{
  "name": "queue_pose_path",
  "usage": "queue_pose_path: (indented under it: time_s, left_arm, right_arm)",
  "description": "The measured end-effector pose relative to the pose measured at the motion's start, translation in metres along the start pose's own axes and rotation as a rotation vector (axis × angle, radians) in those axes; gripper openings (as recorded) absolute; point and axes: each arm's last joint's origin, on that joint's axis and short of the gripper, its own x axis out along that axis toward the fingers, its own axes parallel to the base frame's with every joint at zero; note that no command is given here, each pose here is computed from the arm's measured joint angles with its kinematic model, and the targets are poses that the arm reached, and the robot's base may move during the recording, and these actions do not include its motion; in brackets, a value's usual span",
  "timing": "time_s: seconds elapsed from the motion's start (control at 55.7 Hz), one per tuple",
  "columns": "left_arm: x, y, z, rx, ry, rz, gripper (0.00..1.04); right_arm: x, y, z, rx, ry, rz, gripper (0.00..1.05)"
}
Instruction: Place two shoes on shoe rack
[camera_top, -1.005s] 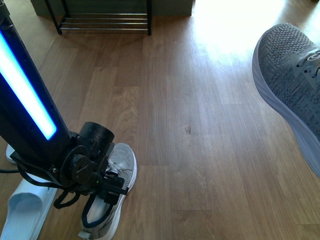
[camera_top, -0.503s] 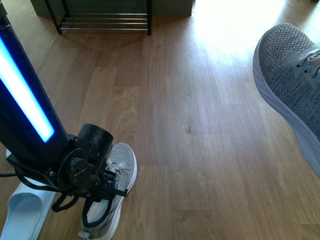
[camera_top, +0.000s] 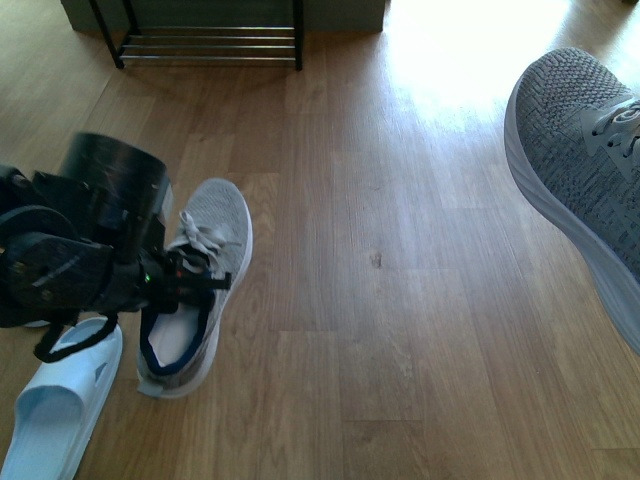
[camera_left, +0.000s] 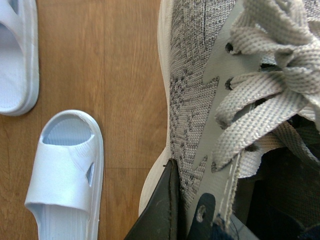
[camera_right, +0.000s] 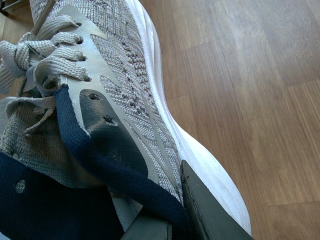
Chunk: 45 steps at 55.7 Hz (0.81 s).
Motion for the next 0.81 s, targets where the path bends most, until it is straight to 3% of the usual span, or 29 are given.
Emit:
queue_pose_path:
  time_s: [0.269,0.61,0.808]
  left_arm:
    - [-0.082,0.026,0.033,-0.172,-0.167,0.028,0.01]
    - [-0.174,0.044,0.047,-0.228,-0.338,0.105,0.01]
    - [-0.187,0.047,0.053,-0.268,-0.444,0.126,0.01]
  right_arm:
    - [0.0,0.0,0.0,0.0,0.0,0.0,0.01]
    - [0.0,0.0,0.0,0.0,0.0,0.0,0.01]
    - [0.0,0.0,0.0,0.0,0.0,0.001,0.01]
